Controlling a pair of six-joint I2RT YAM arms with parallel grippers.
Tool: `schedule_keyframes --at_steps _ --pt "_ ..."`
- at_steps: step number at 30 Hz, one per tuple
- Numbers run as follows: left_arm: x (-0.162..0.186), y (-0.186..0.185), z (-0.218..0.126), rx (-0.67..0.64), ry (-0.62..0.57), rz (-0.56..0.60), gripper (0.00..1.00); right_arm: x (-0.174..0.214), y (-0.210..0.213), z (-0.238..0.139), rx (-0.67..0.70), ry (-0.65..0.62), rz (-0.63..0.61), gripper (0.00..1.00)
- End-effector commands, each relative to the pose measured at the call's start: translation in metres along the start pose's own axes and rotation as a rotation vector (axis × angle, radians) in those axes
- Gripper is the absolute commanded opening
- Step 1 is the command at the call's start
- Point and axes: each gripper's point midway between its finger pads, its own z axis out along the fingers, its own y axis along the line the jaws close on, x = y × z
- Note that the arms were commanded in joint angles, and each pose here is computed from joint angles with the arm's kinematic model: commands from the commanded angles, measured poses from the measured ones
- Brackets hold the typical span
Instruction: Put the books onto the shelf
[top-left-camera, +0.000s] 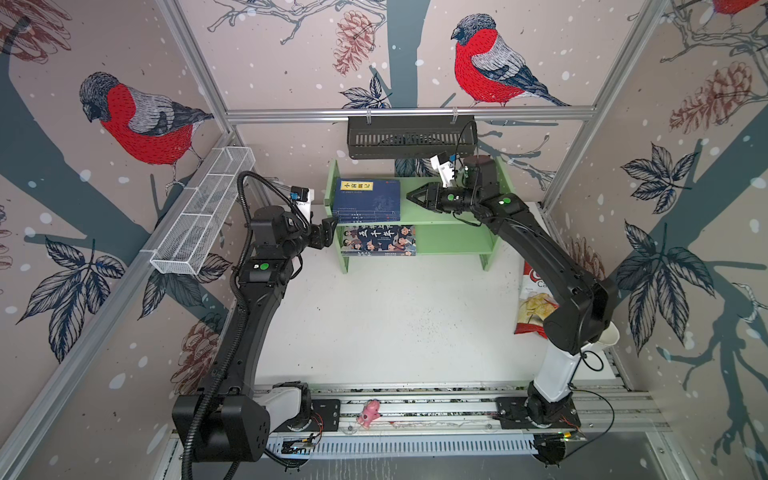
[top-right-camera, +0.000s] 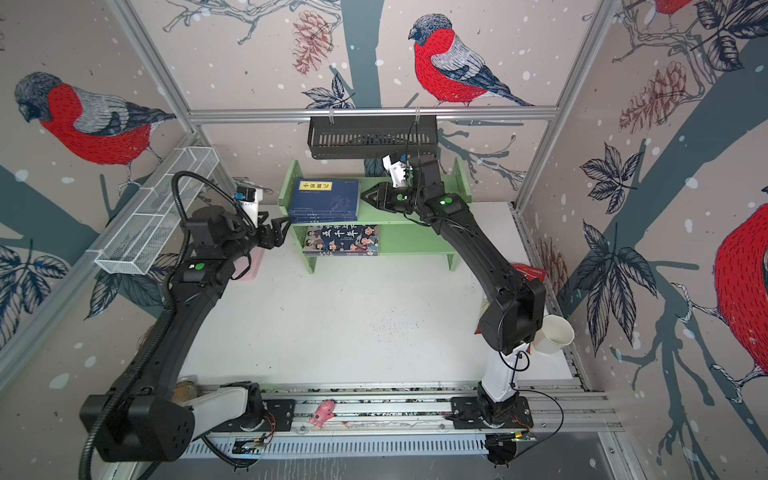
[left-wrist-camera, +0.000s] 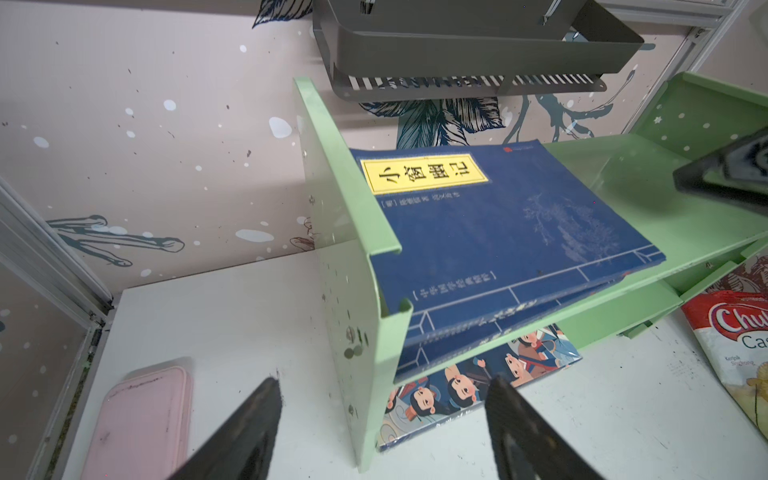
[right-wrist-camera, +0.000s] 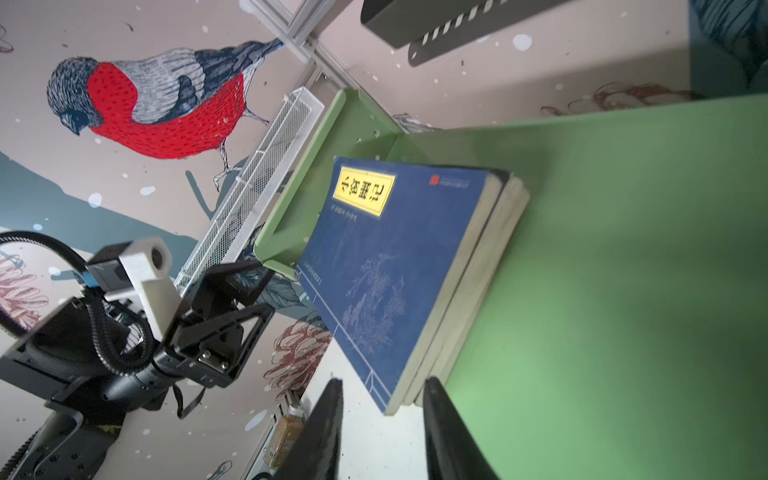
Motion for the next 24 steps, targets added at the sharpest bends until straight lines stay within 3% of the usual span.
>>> schedule_keyframes --at_steps 1,9,24 --pt "0.007 -0.004 0.000 0.024 0.008 0.010 0.77 -0.015 -0.002 -0.002 -0.019 -0.035 -0.025 0.35" --pt "0.012 -0.011 -0.002 0.061 0.041 0.069 0.78 -0.029 -0.038 0.005 0.037 -0.063 0.005 0.34" --pt "-0.030 -0.014 -0.019 0.040 0.005 0.038 0.80 -0.037 -0.071 0.043 -0.012 -0.048 0.077 0.35"
